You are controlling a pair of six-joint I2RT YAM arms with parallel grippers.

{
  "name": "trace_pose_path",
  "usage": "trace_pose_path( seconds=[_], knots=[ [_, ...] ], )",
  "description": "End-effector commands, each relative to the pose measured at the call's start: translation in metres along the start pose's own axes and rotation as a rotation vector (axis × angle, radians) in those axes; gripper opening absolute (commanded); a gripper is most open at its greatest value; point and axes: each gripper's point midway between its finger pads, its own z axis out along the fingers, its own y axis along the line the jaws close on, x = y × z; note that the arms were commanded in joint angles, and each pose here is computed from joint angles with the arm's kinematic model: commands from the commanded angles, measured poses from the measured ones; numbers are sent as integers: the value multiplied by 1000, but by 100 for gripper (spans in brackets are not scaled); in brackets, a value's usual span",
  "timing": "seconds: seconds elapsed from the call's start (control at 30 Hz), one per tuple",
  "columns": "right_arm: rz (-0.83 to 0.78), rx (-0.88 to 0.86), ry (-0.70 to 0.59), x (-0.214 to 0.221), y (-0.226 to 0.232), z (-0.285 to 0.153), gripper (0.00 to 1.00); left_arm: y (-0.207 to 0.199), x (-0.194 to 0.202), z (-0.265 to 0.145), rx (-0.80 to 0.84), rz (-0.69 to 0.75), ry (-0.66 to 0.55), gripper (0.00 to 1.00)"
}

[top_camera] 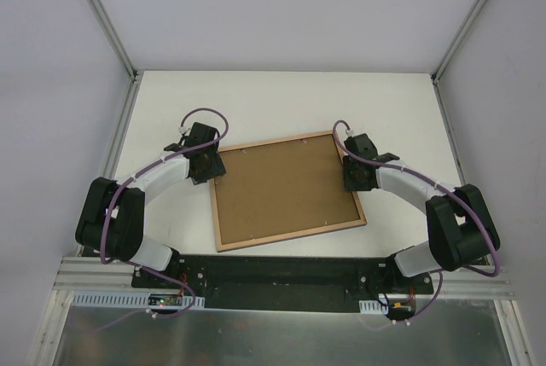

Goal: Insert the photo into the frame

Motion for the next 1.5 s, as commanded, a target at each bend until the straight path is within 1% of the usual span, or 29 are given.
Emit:
trace_pose_path(
  seconds=[0.0,0.2,0.23,0.3,0.37,0.47,0.5,0.57,0.63,0.7,0.77,0.87,1.13,1.47],
  knots=[
    [-12,3,7,-4,2,-3,33,-2,-9,-6,16,-31,-33,52],
    [-6,9,5,-8,2,-4,14,-3,-9,-6,19,-31,-30,51],
    [-5,10,8,-7,2,-4,12,-3,-9,-6,19,-33,-30,51],
    [-4,11,6,-9,2,-4,5,-3,-9,-7,22,-33,-31,51],
    [-5,12,7,-9,3,-4,1,-4,-9,-7,24,-33,-33,51],
    [-1,17,9,-10,2,-4,1,-4,-9,-8,25,-29,-35,51],
    [0,22,10,-10,1,-4,1,-4,-10,-9,28,-30,-38,51],
    [6,22,2,-12,1,-6,11,-5,-11,-9,30,-30,-40,51],
    [13,24,-7,-15,1,-8,28,-5,-12,-11,32,-29,-44,51],
    [19,20,-15,-17,2,-11,38,-5,-12,-12,35,-28,-48,51],
    [25,10,-29,-20,3,-15,45,-4,-13,-13,36,-31,-51,51],
    [35,-8,-44,-22,6,-20,50,-2,-13,-14,35,-32,-55,52],
    [35,-5,-23,-17,9,-14,53,-1,-8,-12,36,-40,-41,51],
    [41,9,6,-9,12,-5,51,2,-7,-12,30,-40,-43,51]
  ],
)
